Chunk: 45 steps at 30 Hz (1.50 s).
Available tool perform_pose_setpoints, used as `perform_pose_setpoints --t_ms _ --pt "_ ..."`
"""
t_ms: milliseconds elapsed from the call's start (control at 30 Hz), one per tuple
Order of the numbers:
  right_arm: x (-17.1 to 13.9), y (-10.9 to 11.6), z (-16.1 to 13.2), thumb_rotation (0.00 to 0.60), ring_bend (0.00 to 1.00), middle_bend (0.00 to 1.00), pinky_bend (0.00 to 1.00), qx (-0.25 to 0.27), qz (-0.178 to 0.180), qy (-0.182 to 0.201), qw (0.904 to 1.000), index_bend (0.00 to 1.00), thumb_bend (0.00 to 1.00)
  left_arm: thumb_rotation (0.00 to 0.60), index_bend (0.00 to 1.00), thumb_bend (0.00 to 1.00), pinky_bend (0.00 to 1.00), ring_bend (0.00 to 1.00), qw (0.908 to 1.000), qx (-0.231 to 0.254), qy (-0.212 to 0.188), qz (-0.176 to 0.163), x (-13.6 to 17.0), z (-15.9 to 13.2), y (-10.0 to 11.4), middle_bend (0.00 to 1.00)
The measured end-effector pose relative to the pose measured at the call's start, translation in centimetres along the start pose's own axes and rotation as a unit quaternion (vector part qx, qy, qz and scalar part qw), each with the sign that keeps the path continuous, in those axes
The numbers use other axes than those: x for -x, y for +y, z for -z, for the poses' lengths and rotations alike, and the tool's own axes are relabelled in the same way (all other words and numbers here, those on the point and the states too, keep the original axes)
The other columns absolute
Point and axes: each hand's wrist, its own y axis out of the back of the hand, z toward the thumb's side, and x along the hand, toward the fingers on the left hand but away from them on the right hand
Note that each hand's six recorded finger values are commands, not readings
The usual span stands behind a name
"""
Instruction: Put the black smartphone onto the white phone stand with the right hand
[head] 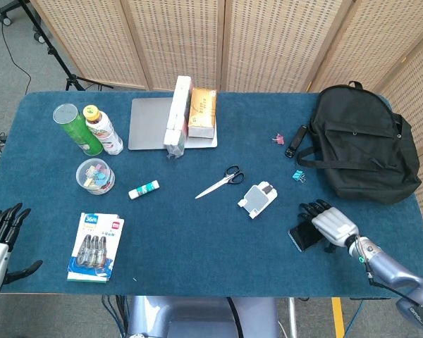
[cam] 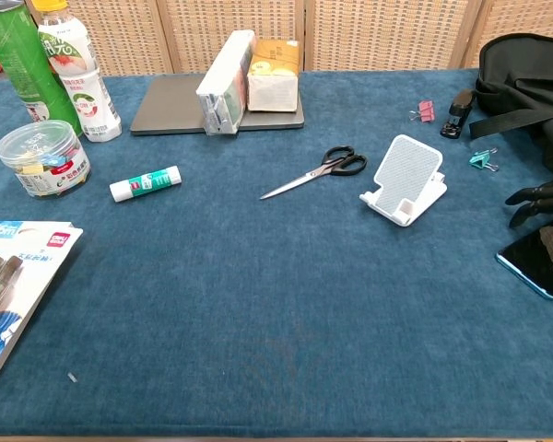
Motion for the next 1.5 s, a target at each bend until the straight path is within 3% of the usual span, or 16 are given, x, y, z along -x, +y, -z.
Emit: perform_pose_setpoints --t_ms 233,333,533,600,833,1200,1300,1500 --pt "0.4 -0.5 -0.4 0.600 0.03 0.08 0.03 0.000 0.001 0.006 1.0000 0.19 0.00 0.600 0.00 0.00 0.00 0.00 1.0000 0.000 0.000 0.001 0.0 -0.1 -0.1 0.00" --pt "0.5 -0.7 -0.3 0.600 0.12 0.16 0.10 0.000 0.002 0.005 1.0000 0.26 0.00 0.600 0.00 0.00 0.00 0.00 1.0000 0.001 0.000 0.000 0.0 0.0 0.0 0.00" --pt "0.7 -0.7 -0.2 0.600 0.39 0.44 0.37 0.010 0.018 0.003 0.9998 0.52 0.05 0.600 0.00 0.00 0.00 0.00 1.0000 0.003 0.000 0.002 0.0 0.0 -0.1 0.00" --pt "0.6 -0.6 -0.2 0.600 0.44 0.49 0.40 0.016 0.029 0.004 0.9994 0.56 0.08 0.600 0.00 0.00 0.00 0.00 1.0000 0.004 0.000 0.002 0.0 0.0 -0.1 0.00" --pt "0.1 0.1 0.2 0.600 0.46 0.51 0.41 0.033 0.088 0.015 0.9955 0.57 0.13 0.600 0.00 0.00 0.00 0.00 1.0000 0.003 -0.001 0.004 0.0 -0.1 -0.2 0.00" --pt "-2.1 1.5 1.5 0.600 0.46 0.51 0.41 0.042 0.146 0.021 0.9881 0.57 0.18 0.600 0.00 0.00 0.00 0.00 1.0000 0.003 -0.002 0.006 0.1 -0.2 -0.3 0.00" --pt "-2.8 2.8 1.6 0.600 0.46 0.51 0.41 0.030 0.169 0.023 0.9849 0.57 0.19 0.600 0.00 0.00 0.00 0.00 1.0000 0.003 -0.003 0.007 0.1 -0.3 -0.3 0.00" --pt "-3.8 6.4 1.1 0.600 0.46 0.51 0.41 -0.042 0.224 0.019 0.9735 0.57 0.19 0.600 0.00 0.00 0.00 0.00 1.0000 0.005 -0.005 0.007 0.1 -0.4 -0.3 0.00"
